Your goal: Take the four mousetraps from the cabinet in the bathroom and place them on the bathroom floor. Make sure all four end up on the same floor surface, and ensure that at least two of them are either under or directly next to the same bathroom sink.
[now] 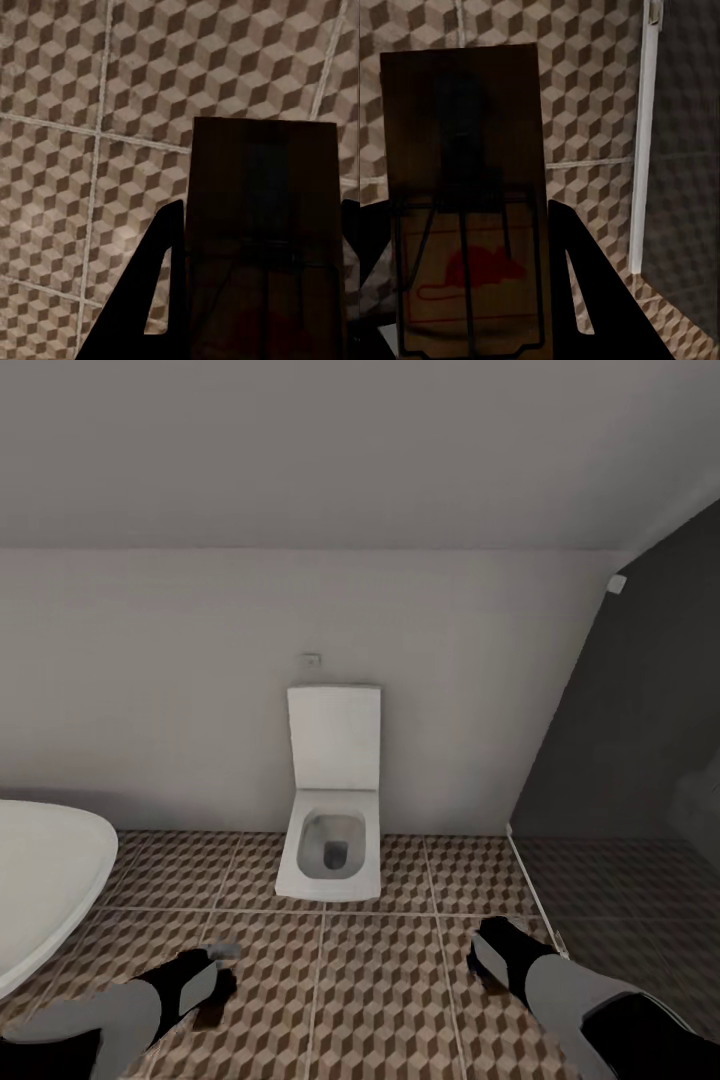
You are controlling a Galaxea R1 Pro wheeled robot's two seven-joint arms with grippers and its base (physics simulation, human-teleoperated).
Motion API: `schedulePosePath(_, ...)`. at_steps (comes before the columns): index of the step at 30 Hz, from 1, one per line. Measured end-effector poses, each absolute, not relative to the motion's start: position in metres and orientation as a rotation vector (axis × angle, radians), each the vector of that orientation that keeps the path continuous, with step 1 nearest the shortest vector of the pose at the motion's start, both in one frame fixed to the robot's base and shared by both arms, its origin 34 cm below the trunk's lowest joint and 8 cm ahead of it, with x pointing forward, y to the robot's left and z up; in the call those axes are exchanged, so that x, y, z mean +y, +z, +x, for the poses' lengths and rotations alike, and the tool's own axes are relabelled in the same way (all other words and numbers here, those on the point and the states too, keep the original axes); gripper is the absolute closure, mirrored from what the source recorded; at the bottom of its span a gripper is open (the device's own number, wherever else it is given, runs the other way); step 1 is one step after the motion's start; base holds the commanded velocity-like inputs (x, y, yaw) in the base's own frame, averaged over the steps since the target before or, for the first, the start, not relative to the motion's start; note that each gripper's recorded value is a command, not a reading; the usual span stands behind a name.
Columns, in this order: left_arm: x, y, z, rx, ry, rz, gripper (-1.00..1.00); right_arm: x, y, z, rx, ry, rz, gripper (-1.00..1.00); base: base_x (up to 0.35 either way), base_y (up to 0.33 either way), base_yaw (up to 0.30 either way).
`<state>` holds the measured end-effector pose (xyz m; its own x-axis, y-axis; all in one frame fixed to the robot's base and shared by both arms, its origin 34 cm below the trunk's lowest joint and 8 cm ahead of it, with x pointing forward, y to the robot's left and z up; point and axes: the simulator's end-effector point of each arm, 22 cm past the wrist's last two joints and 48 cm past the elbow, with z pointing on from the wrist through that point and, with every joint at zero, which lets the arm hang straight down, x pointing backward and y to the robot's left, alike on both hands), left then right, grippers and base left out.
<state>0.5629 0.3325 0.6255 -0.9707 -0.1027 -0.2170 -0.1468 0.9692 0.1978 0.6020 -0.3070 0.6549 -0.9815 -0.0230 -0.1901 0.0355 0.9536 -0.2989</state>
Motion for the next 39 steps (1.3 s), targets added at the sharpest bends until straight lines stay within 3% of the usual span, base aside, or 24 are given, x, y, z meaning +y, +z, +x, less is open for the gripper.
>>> schedulePosePath(16,0.357,0.681,0.654,2.782,0.339,-0.217,1.00,-0.300,0.664,0.619,2.907,-0.424,-0.006,1.00,0.006,0.004,0.000)
schedulePosePath(39,0.342,0.679,0.656,2.782,0.302,-0.197,1.00,-0.302,0.668,0.635,2.827,-0.413,0.015,1.00,0.309,0.054,0.000)
